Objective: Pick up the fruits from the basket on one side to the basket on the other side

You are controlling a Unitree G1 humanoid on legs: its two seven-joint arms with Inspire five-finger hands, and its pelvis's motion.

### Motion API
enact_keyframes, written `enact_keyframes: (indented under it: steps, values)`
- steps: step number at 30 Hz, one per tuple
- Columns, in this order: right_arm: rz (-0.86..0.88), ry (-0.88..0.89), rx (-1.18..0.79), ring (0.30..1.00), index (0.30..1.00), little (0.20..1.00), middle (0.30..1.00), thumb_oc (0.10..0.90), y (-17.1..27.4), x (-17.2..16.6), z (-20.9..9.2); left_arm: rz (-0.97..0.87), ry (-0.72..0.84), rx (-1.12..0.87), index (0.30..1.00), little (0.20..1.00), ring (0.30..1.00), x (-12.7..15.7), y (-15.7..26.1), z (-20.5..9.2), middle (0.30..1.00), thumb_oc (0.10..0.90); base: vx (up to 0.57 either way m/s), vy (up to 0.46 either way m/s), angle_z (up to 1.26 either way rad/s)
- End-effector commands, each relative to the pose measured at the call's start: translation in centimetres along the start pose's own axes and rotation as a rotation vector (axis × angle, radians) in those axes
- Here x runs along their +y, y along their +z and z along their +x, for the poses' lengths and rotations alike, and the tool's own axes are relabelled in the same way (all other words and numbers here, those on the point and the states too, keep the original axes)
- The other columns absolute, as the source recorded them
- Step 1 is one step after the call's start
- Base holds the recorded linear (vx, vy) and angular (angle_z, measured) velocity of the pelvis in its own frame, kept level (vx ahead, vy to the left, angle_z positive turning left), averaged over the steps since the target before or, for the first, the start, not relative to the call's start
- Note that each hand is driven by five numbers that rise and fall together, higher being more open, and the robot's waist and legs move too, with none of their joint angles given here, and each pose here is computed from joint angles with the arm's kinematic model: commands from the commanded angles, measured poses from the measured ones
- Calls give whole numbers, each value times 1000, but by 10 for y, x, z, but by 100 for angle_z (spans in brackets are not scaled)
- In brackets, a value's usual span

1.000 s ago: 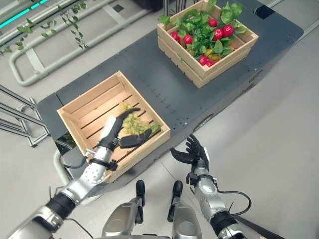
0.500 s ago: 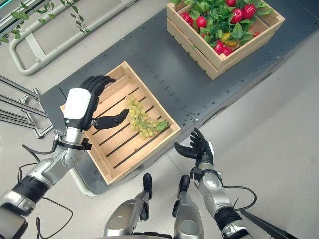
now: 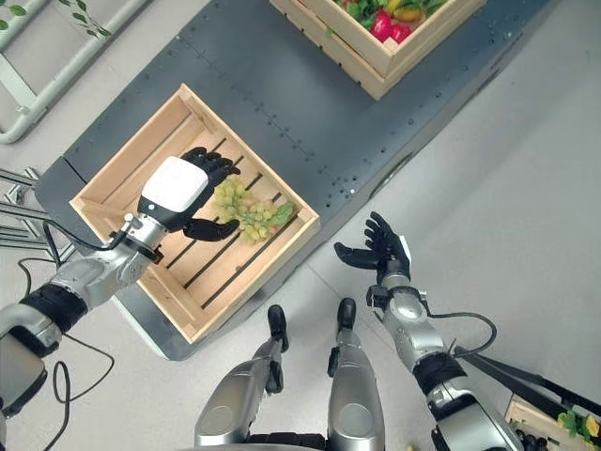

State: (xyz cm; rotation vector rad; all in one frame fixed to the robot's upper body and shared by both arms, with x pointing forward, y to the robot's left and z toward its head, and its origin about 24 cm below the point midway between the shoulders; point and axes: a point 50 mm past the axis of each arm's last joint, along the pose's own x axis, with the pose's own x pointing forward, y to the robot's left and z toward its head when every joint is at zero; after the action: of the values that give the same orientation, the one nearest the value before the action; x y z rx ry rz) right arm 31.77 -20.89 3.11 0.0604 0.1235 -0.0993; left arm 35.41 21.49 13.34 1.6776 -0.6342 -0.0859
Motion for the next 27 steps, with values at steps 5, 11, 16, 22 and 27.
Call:
enact_keyframes:
  steps: [5,11,16,22,27]
  values:
    - [48,101,-137,900,900,900,900,800,33,23,9,242,161,-20,900,900,900,53,-30,27,900,800,-45,-13,-2]
    - [70,101,-164,900,900,900,900,800,38,29,12,288,49,-47,900,900,900,44,-26,33,900,800,0,0,0]
    - [77,109,-184,900,900,900,900,800,49,36,17,294,-20,-31,900,900,900,38,-30,34,900,800,-3,0,1]
    - [86,100,-190,900,900,900,900,800,55,38,20,336,-3,1,900,900,900,40,-33,39,900,800,-6,6,1]
    - [106,98,-209,900,900,900,900,800,61,40,24,385,-6,26,900,900,900,47,-38,48,900,800,-9,-2,4]
